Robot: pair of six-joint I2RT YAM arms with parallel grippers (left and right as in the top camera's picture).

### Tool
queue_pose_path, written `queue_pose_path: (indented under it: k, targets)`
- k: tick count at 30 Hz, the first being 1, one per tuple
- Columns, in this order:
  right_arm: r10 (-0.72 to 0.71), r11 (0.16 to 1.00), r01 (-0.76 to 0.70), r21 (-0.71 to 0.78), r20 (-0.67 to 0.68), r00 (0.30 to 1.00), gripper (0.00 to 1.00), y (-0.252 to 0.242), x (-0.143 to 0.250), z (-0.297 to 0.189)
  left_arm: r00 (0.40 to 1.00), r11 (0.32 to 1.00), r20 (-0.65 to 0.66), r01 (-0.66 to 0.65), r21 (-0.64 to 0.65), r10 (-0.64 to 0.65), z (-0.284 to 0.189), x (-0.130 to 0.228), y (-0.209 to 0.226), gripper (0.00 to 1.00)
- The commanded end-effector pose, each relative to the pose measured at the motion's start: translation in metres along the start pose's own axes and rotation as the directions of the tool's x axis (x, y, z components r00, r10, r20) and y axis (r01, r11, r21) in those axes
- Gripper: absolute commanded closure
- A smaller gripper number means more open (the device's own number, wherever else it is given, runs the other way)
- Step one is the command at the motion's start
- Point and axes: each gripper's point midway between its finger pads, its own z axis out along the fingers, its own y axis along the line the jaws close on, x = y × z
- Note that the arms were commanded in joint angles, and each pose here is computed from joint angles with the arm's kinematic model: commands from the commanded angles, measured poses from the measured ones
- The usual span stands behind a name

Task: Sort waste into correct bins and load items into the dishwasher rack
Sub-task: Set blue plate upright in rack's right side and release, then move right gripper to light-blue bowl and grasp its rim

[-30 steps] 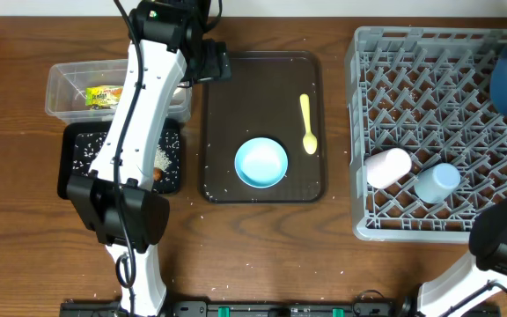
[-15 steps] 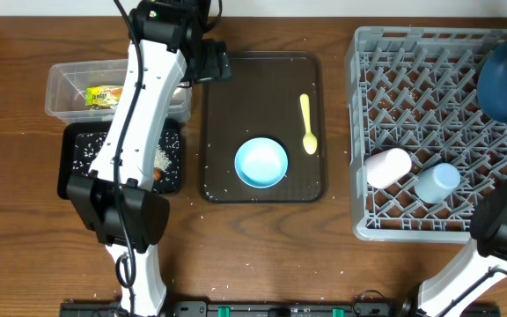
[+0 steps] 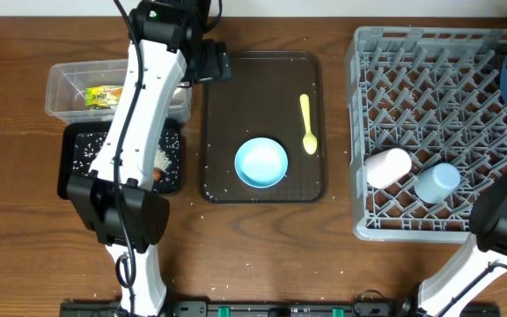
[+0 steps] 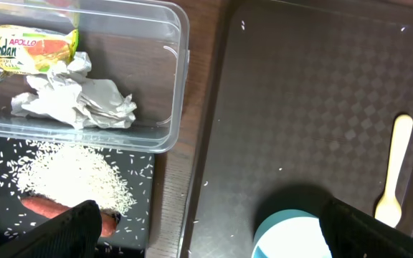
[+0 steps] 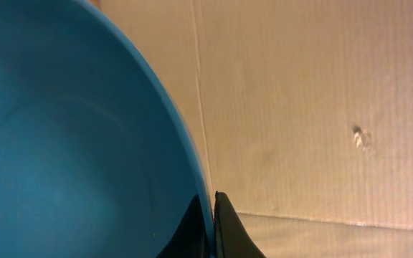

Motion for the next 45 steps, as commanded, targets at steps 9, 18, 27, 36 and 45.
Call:
queue_pose_path:
  k: [9, 18, 27, 36, 45]
  targets:
    - [-0.149, 0.989, 0.15, -0.017, 0.014, 0.989, 0.99, 0.0, 0.006, 0.015, 1.0, 1.0, 0.011, 0.008, -0.009, -0.008, -0.001, -0.004, 0.003, 0.01]
    - [-0.181, 0.961, 0.204, -0.189, 0.137, 0.974, 0.99, 0.038, 0.0, 0.013, 1.0, 1.0, 0.011, 0.008, -0.009, -0.008, -0.001, -0.004, 0.003, 0.01]
    - [-0.214, 0.896, 0.298, -0.33, 0.267, 0.94, 0.67, 0.091, -0.027, -0.026, 1.0, 1.0, 0.012, 0.008, -0.01, -0.008, -0.001, -0.004, 0.003, 0.0]
    - [-0.184, 0.85, 0.329, -0.412, 0.353, 0.917, 0.16, 0.131, -0.055, -0.073, 1.0, 1.0, 0.012, 0.008, -0.01, -0.008, -0.001, -0.004, 0.003, 0.01]
    - [0.122, 0.885, 0.05, -0.463, 0.335, 0.934, 0.01, 0.104, -0.089, -0.111, 1.0, 1.0, 0.012, 0.008, -0.01, -0.008, -0.001, -0.004, 0.003, 0.01]
